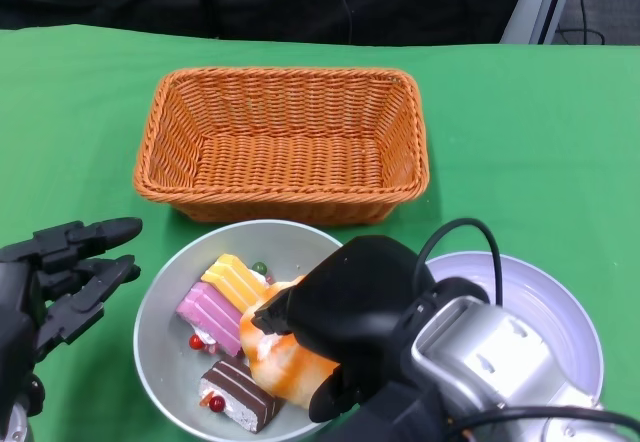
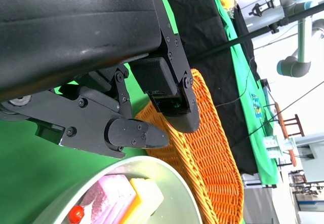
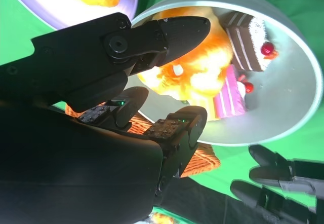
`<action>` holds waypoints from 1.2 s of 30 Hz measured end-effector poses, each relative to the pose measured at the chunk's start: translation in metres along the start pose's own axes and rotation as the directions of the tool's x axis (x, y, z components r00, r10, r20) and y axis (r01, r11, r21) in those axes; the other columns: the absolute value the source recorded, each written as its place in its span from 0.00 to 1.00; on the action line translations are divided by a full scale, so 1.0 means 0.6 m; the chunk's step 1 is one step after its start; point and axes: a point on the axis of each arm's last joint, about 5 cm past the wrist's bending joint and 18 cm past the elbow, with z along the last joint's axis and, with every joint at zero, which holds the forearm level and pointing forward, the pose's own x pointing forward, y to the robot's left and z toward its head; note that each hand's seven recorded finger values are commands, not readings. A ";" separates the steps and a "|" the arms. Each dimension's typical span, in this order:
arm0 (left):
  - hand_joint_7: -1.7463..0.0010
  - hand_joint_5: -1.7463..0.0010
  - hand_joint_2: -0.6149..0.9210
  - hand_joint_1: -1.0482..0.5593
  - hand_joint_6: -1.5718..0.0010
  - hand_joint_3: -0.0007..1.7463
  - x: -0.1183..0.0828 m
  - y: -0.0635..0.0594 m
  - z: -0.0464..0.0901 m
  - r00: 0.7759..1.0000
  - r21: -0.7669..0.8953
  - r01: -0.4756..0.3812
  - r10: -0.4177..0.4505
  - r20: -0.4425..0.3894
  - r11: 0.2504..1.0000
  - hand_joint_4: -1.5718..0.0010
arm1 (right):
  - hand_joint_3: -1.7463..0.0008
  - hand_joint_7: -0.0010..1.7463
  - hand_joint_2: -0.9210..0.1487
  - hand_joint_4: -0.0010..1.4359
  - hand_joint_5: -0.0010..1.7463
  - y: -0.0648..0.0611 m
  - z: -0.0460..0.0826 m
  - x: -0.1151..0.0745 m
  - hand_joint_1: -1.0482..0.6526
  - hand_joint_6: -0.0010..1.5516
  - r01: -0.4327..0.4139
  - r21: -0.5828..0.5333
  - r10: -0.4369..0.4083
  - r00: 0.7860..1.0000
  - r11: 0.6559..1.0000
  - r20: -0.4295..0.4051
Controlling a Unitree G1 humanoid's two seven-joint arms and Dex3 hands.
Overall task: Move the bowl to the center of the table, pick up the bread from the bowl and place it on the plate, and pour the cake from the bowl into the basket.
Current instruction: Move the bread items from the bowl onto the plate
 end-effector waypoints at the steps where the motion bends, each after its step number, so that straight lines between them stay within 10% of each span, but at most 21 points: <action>1: 1.00 0.58 1.00 0.54 0.31 0.15 0.000 -0.001 0.002 1.000 0.002 0.001 -0.001 0.004 1.000 0.49 | 0.91 0.00 0.00 0.37 0.00 0.004 0.000 0.001 0.05 0.28 0.006 -0.010 -0.006 1.000 1.000 -0.010; 21: 0.99 0.58 1.00 0.53 0.29 0.13 0.008 -0.007 0.053 0.997 -0.059 0.006 -0.001 0.081 0.998 0.45 | 0.89 0.01 0.00 0.40 0.02 0.013 -0.028 0.031 0.08 0.29 -0.037 -0.027 0.035 0.997 0.999 -0.072; 36: 0.99 0.58 1.00 0.52 0.29 0.15 0.008 -0.006 0.069 0.996 -0.047 0.026 -0.022 0.088 0.999 0.46 | 0.88 0.00 0.00 0.30 0.00 0.010 -0.004 0.040 0.04 0.22 -0.022 -0.009 0.022 0.998 1.000 -0.055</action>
